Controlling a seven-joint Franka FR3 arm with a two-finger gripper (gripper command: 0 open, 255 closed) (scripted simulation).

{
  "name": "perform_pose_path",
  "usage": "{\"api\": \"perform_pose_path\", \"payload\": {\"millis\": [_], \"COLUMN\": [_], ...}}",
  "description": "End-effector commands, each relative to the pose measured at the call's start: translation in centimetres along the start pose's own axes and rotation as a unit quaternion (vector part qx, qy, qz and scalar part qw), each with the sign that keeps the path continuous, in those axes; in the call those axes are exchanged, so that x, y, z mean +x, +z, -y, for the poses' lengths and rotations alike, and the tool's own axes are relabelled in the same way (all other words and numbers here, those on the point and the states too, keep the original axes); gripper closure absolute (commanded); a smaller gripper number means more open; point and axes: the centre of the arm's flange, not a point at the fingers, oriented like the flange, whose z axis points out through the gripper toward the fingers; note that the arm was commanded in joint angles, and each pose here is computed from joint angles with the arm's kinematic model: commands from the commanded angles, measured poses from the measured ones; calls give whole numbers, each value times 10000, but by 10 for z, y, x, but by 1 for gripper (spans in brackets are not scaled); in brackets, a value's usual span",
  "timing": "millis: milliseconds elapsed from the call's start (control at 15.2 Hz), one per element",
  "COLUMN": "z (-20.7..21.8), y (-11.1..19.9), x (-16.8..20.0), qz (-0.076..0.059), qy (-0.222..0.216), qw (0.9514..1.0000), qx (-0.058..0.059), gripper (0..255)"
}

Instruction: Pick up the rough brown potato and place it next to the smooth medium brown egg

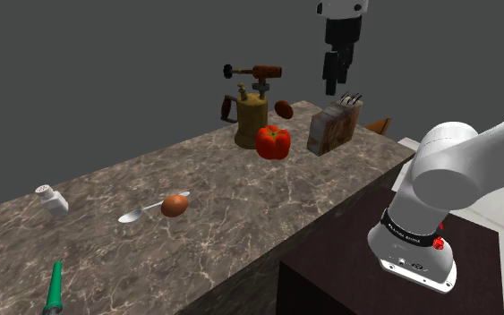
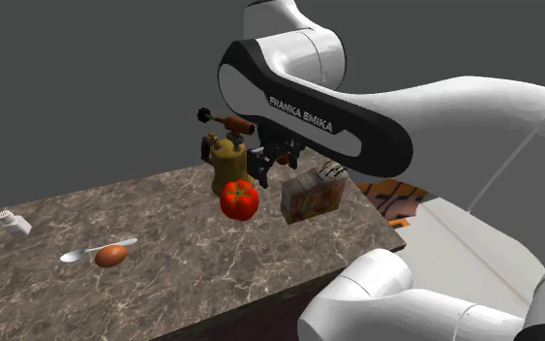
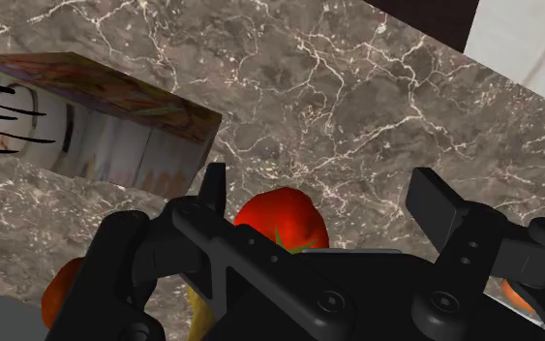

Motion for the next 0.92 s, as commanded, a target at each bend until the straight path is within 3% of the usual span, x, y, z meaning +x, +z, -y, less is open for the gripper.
{"api": "perform_pose_path", "payload": {"millis": [0,858], "z": [0,-64], "y": [0,81], "x": [0,132], "qz": [0,74], "qy": [0,786], "qw": [10000,9955], "qx": [0,-518], "gripper": [0,0]}}
